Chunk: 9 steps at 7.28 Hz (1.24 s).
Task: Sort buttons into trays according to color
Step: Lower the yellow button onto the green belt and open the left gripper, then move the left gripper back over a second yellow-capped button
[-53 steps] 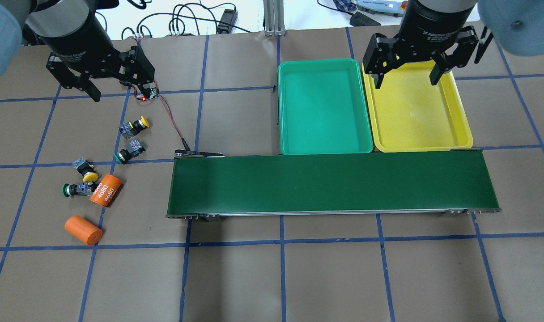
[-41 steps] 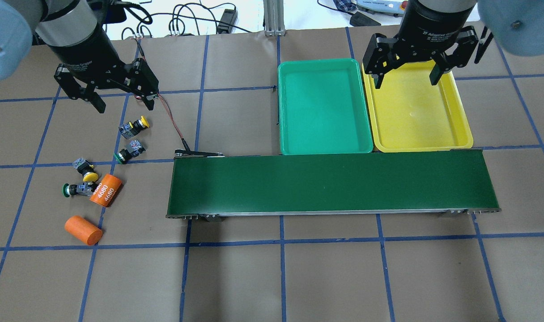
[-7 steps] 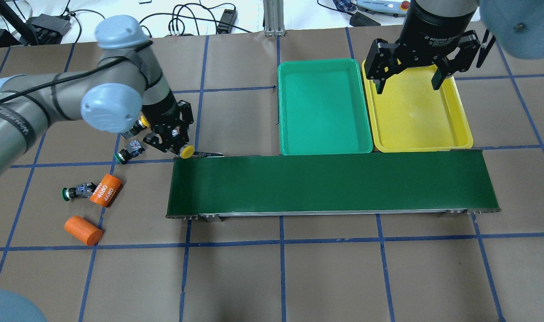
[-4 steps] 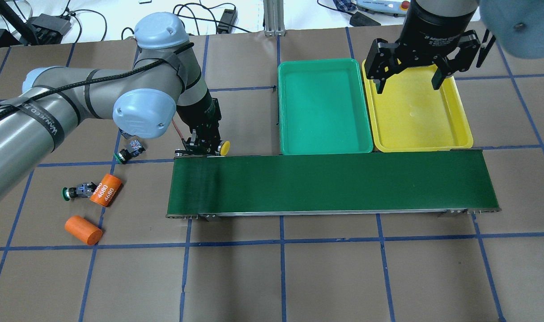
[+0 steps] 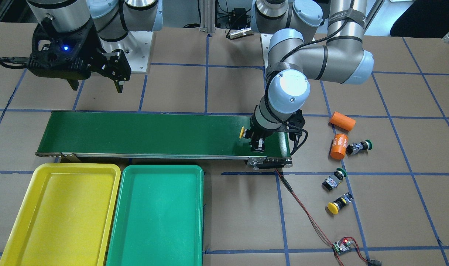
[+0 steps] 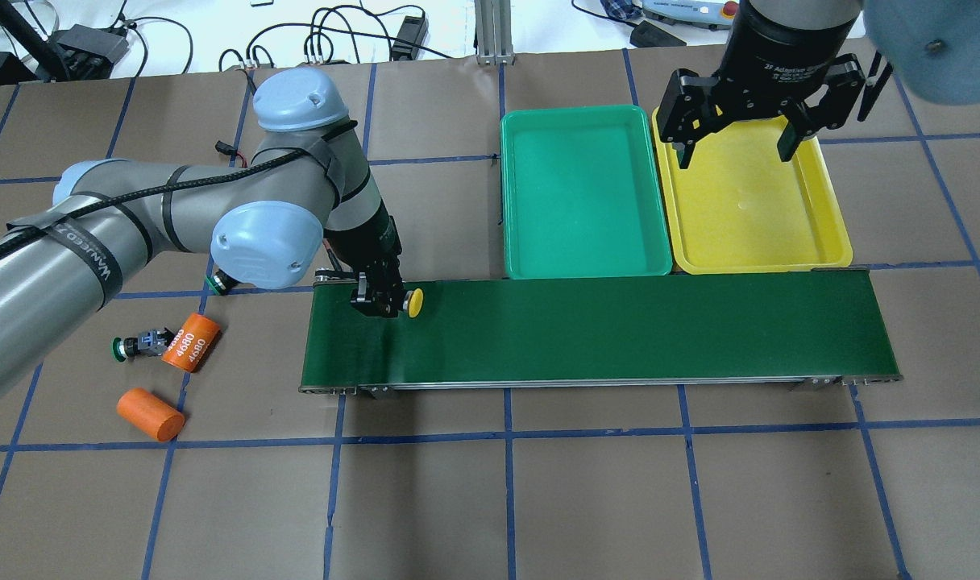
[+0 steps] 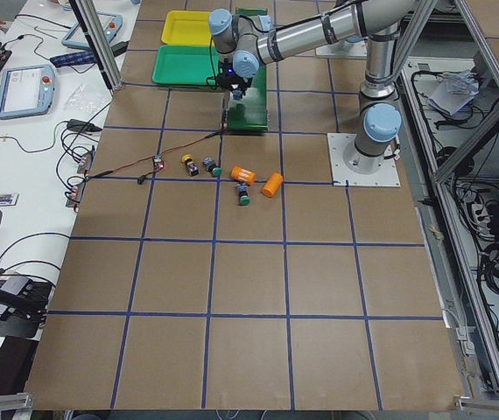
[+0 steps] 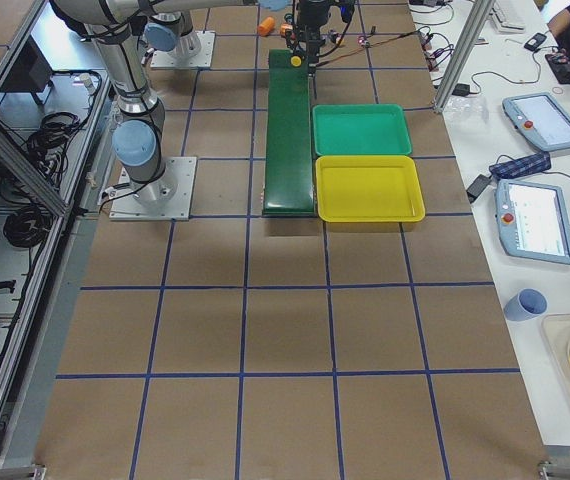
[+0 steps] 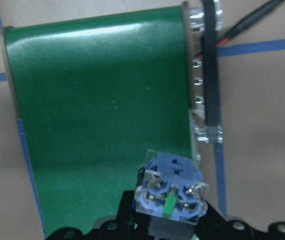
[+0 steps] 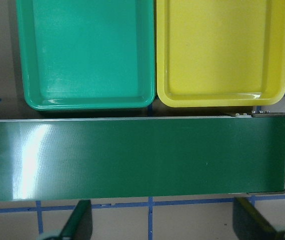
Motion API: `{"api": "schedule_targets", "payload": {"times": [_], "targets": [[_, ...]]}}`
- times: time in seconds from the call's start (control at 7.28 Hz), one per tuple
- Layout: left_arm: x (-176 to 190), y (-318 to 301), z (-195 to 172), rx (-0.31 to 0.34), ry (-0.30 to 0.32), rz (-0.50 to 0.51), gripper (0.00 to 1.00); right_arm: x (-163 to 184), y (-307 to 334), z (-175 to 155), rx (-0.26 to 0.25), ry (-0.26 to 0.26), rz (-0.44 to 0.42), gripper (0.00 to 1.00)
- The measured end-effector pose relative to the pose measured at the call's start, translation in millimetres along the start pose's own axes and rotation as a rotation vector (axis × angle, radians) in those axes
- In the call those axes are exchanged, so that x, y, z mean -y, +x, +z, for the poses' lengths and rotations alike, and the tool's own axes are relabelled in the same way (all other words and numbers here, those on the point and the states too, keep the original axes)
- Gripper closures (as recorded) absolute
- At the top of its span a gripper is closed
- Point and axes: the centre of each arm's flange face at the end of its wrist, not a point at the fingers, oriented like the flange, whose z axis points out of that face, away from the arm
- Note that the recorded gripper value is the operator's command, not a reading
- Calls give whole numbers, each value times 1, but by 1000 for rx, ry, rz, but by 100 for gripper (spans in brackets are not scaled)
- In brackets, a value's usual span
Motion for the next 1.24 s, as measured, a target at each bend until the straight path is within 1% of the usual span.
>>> {"api": "schedule_targets", "payload": {"times": [0.27,0.55,0.69,0.82,0.96,1.1,1.24], "targets": [[2,-11,0,1,-1,64,100,0,0,0,0,0,0,0],[5,-18,11,19,0,84,100,0,0,0,0,0,0,0],[6,-18,17,17,0,87,89,0,0,0,0,0,0,0],[7,-15,19,11,-1,84,31,0,0,0,0,0,0,0],[10,-13,21,10,0,77,14,0,0,0,0,0,0,0],[13,-12,23,11,0,65,7,0,0,0,0,0,0,0],[15,-11,22,9,-2,55,3,0,0,0,0,-1,0,0]]}}
